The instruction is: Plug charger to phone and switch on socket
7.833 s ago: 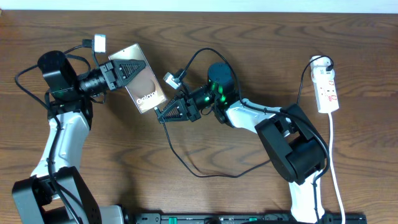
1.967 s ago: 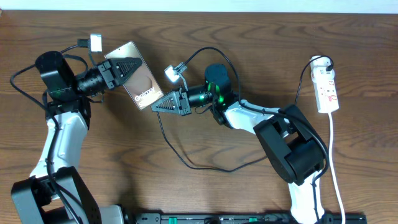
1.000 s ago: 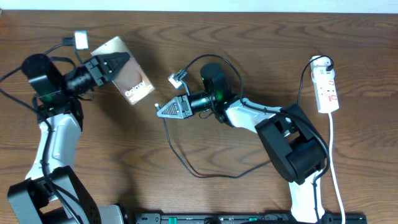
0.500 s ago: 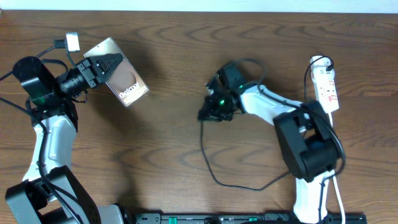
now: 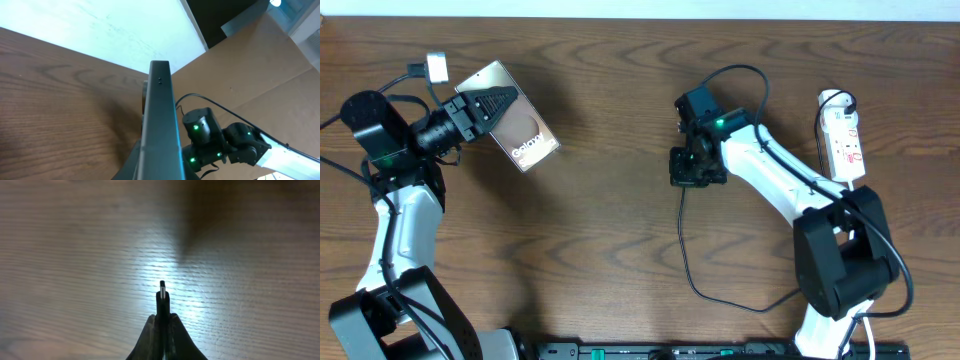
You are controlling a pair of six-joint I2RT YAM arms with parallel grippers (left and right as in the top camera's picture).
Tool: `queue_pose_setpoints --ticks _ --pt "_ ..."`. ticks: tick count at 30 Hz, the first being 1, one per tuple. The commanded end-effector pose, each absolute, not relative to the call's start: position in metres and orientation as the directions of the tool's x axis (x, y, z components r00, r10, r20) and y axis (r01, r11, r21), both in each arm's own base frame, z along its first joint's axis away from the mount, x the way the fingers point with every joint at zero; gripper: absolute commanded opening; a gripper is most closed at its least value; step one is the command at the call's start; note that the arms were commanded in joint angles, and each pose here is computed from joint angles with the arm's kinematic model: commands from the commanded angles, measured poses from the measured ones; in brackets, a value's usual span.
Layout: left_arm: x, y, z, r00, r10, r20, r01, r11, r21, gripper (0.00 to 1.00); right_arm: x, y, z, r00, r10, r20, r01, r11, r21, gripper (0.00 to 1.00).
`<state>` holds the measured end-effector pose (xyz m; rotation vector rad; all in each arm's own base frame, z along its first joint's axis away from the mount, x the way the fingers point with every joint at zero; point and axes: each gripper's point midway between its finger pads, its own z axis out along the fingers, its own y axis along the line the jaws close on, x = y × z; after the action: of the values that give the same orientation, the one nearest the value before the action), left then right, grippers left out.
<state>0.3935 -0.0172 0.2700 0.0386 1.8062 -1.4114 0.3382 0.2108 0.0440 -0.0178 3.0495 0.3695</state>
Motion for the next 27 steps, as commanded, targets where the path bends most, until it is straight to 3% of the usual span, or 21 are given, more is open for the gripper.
queue_pose_setpoints --ticks 1,10,27 --pt "0.39 -0.019 0.278 -0.656 -0.423 -0.625 0.51 0.363 -0.78 0.07 0.322 0.209 0.02 -0.999 0.033 0.004 0.034 0.985 0.17 0.01" --pt "0.389 -0.019 0.278 -0.658 -0.419 -0.625 0.512 0.359 -0.78 0.07 0.283 0.228 -0.003 -0.99 -0.001 0.139 0.019 0.99 0.138 0.01" --pt "0.387 -0.021 0.278 -0.664 -0.409 -0.625 0.519 0.35 -0.78 0.07 0.228 0.251 -0.021 -0.976 -0.028 0.216 -0.005 0.995 0.103 0.01"
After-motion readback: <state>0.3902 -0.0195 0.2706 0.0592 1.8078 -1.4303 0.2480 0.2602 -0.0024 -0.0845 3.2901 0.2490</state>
